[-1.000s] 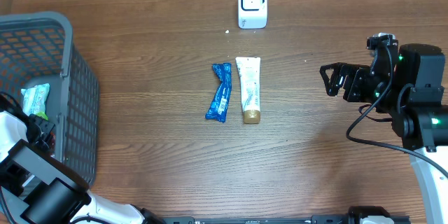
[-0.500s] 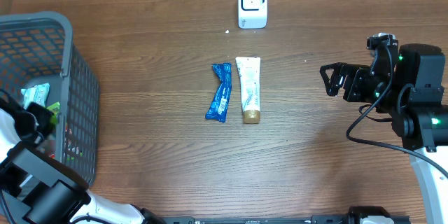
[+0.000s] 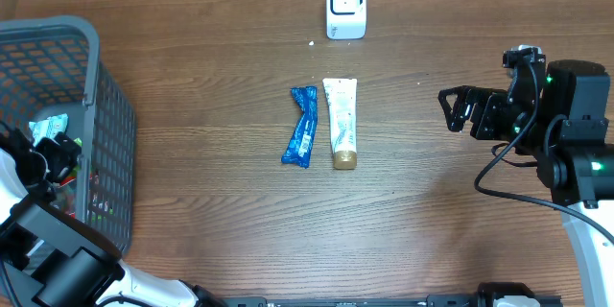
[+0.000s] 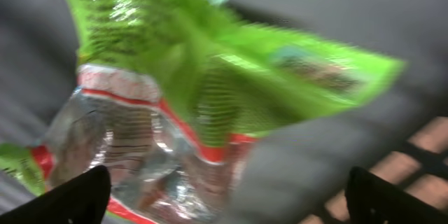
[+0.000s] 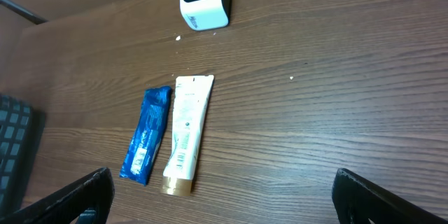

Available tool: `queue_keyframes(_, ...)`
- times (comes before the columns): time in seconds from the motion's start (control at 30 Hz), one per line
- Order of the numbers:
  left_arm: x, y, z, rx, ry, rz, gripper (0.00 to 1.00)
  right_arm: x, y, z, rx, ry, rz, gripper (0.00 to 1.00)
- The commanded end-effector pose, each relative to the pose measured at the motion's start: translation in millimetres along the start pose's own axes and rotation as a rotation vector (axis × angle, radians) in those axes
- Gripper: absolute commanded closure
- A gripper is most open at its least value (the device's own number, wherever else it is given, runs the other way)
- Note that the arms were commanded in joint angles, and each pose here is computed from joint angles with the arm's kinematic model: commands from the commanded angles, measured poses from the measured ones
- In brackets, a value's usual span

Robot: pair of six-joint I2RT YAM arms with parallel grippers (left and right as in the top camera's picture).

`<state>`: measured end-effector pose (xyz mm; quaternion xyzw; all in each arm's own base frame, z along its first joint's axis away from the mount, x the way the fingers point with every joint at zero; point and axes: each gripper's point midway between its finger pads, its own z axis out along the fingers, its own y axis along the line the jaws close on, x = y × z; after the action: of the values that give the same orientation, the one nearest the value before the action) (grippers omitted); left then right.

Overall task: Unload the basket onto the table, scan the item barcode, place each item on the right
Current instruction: 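Grasp the green snack bag and lift it from the basket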

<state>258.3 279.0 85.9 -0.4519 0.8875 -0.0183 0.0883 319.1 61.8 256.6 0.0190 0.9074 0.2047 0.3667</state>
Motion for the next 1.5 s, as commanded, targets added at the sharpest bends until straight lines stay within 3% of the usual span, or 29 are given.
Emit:
queue_keyframes(0.0,3.9,15.5,7.0,-0.093,-0.011,-0.02,0.0,-10.3,7.3,-6.4,-0.018,-0.03,-0.019,0.0)
queue_keyframes(0.37,11.6,21.0,42.0,-0.099,-0.042,-0.017,0.0,-2.5,0.6,6.9,-0.007,0.026,0.003,0.0)
queue_keyframes(0.47,12.0,20.9,42.1,-0.098,-0.041,-0.018,0.25,0.5,-1.6,11.1,-0.003,0.045,0.011,0.0)
queue_keyframes(0.5,12.2,20.8,42.2,-0.098,-0.04,-0.018,0.39,0.7,-1.8,11.6,-0.003,0.047,0.012,0.0)
queue_keyframes(0.53,12.7,20.7,42.1,-0.097,-0.038,-0.018,0.73,0.7,-2.0,12.1,-0.003,0.048,0.012,0.0)
queue_keyframes(0.6,13.1,19.8,41.7,-0.092,-0.035,-0.018,0.96,0.5,-2.0,12.1,-0.003,0.047,0.011,0.0)
queue_keyframes(0.77,11.7,7.2,34.5,-0.025,-0.024,-0.018,0.96,0.6,-2.0,12.1,-0.003,0.047,0.012,0.0)
queue_keyframes(0.93,-7.2,-6.1,-4.8,0.021,-0.039,-0.015,0.96,0.6,-2.0,12.1,-0.003,0.047,0.012,0.0)
queue_keyframes(1.2,-51.9,-56.0,-150.5,0.215,-0.225,0.078,0.96,1.3,0.5,11.9,-0.017,0.051,0.013,0.0)
queue_keyframes(1.47,-37.7,-108.4,-262.3,0.432,-0.396,0.224,0.96,-0.8,0.9,12.1,-0.019,0.043,0.009,0.0)
